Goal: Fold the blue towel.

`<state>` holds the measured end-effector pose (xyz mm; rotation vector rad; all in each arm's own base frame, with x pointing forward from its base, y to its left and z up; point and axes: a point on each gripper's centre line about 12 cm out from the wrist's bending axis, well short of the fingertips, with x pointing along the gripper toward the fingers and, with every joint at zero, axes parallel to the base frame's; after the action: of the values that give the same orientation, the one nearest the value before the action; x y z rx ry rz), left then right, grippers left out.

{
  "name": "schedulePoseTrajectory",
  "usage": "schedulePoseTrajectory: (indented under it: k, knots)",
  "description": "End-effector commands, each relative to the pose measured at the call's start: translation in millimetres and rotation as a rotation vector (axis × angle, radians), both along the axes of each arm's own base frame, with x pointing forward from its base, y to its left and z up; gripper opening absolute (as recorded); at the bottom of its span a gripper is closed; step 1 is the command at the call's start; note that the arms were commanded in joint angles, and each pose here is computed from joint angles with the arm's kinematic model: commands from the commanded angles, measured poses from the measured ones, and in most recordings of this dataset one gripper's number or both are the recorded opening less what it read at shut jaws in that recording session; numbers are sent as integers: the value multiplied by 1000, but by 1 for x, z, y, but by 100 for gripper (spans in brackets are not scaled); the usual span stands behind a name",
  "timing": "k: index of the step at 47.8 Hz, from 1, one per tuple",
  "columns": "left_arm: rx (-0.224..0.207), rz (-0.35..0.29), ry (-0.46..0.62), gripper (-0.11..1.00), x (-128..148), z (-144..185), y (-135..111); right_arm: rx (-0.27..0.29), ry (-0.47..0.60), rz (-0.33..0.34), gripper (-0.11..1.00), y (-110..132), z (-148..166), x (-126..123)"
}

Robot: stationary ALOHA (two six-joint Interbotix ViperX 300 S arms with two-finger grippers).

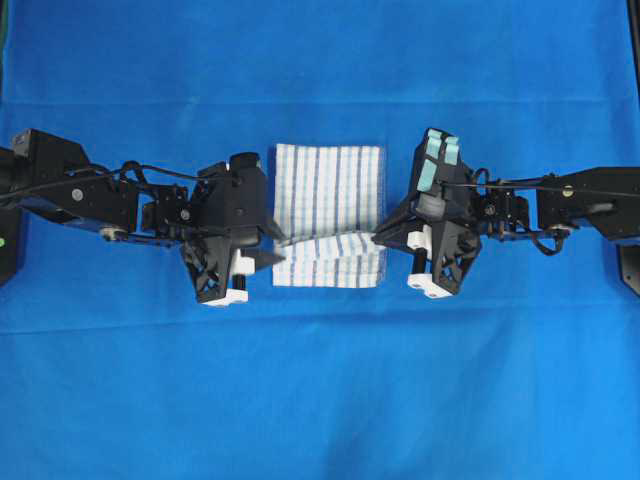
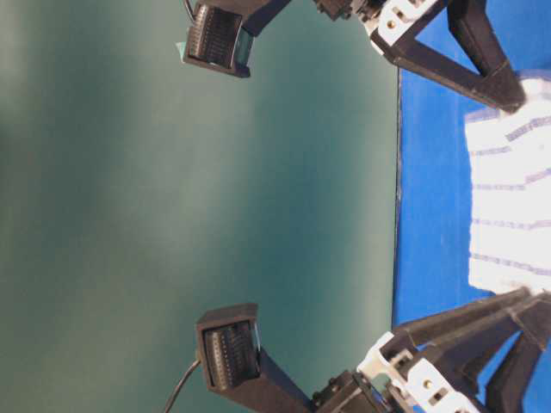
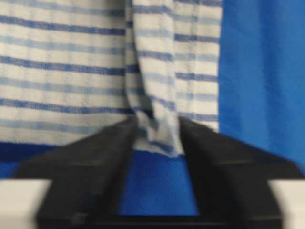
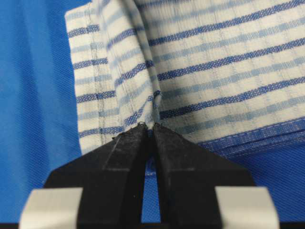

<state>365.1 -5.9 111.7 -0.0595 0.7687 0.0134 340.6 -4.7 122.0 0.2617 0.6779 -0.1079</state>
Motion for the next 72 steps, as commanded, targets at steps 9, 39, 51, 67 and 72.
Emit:
schedulePoseTrajectory:
  k: [9, 39, 51, 67, 72]
  knots:
    - [9, -13, -35, 67, -2, 25, -1, 2, -34, 15, 61, 5, 26, 6]
    - [28, -32, -341, 67, -81, 158, 0, -169, -371, 65, 57, -4, 178, -73]
    - [72, -55, -497, 67, -133, 181, 1, -222, -445, 54, 57, -6, 196, -123]
    - [87, -57, -633, 67, -191, 175, 2, -228, -508, 45, 56, -5, 174, -170]
    - [86, -55, -645, 67, -204, 162, 2, -231, -508, 31, 56, -7, 158, -179]
